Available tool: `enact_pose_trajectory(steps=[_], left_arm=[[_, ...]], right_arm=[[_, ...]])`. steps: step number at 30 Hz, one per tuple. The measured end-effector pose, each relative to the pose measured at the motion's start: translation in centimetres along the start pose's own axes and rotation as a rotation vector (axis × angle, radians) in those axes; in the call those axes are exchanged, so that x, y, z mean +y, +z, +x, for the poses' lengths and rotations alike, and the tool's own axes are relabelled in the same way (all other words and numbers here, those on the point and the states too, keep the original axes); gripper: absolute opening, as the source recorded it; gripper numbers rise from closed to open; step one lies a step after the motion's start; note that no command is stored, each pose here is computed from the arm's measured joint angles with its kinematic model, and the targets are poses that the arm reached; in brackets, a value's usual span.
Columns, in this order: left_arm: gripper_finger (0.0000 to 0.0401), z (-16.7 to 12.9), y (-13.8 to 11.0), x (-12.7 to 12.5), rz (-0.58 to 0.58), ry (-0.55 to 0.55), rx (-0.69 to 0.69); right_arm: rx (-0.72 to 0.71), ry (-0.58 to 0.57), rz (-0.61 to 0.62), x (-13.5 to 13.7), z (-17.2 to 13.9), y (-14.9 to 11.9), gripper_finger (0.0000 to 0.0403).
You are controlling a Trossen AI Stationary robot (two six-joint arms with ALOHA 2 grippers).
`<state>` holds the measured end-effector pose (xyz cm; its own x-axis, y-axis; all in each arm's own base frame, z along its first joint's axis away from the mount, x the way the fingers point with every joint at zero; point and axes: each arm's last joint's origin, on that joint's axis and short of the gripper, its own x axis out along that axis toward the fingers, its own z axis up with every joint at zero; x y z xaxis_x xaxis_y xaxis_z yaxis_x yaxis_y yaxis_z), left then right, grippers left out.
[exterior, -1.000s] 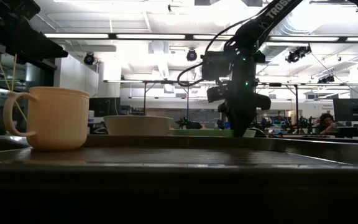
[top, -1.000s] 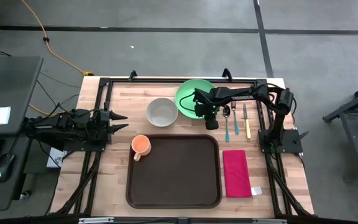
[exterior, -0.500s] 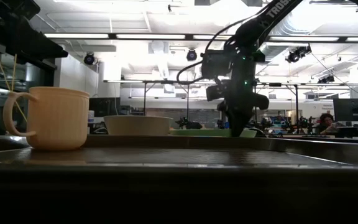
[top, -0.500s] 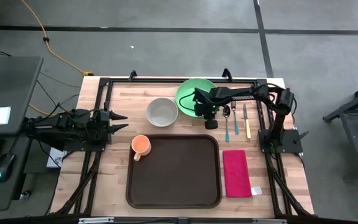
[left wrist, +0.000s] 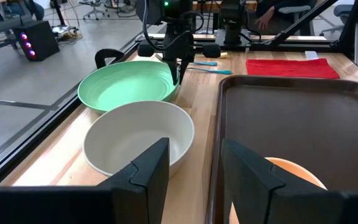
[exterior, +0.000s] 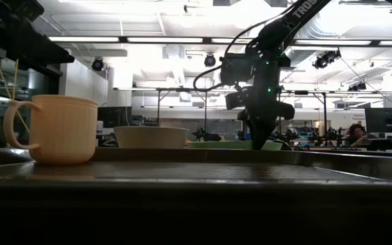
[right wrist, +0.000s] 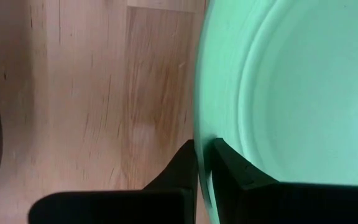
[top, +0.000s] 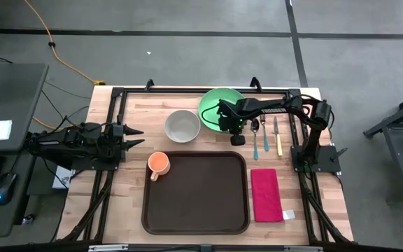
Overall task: Set up tray
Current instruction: Put the green plate to the middle of the orange cup on the serving tray
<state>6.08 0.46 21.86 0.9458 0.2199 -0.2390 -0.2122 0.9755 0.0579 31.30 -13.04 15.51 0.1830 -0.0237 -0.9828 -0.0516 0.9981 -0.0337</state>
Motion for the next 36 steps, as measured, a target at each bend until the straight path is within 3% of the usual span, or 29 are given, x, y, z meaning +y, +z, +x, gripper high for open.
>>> enact_pose_trajectory(steps=[36], left_arm=[[0.0179, 0.0, 0.0, 0.0, -0.003, 0.0, 0.0]], right_arm=[[0.009, -0.028, 0.004, -0.7, -2.6, 1.6, 0.0004]])
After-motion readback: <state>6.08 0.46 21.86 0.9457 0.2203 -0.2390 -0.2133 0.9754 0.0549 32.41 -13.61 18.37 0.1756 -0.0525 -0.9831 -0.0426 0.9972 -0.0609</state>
